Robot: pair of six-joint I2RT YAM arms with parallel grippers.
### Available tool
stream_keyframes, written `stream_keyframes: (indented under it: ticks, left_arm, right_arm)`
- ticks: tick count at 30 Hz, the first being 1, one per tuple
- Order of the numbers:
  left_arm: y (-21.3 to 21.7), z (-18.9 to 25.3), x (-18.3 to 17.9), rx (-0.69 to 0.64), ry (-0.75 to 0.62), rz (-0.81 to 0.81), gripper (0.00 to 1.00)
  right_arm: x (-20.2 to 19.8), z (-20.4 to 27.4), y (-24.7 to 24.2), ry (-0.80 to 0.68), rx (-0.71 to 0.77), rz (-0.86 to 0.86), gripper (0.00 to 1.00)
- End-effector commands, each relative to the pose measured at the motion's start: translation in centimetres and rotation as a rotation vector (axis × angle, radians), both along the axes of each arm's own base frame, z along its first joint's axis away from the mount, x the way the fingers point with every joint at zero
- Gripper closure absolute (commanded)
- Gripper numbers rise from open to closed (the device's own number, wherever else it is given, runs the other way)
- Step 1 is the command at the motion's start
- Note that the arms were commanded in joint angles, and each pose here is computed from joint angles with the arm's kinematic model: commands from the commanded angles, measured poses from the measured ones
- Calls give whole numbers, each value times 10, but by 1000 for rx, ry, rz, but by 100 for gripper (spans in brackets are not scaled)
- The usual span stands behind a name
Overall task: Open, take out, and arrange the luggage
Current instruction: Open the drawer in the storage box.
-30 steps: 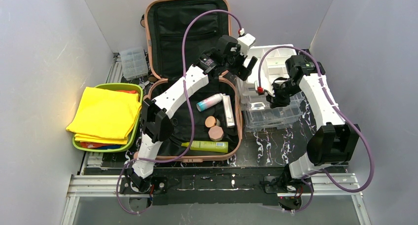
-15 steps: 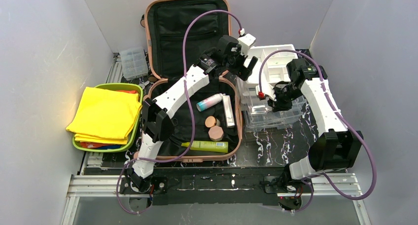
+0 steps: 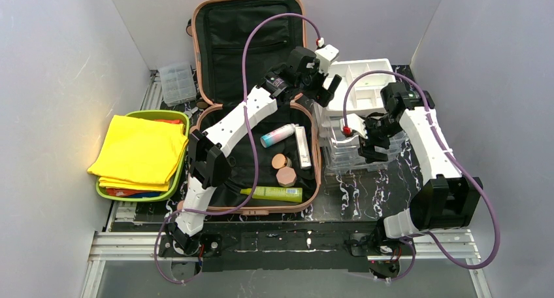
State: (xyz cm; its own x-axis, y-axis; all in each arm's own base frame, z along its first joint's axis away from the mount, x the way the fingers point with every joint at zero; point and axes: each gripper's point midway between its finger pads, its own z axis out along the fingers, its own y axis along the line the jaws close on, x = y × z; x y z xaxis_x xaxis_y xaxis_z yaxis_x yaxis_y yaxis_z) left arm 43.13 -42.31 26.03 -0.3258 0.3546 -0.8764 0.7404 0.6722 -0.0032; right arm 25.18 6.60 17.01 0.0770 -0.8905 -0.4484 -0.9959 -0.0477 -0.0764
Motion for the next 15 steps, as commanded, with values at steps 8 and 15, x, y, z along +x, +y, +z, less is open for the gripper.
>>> stream_keyframes:
  ticks: [8,15]
  left_arm:
    - [43,50,-48,7,16,-34,2]
    - [109,13,-96,240,27,-119,2]
  right_arm:
    - [22,106,31,-189,243,-187,2]
    - [33,166,51,-242,490,-443,2]
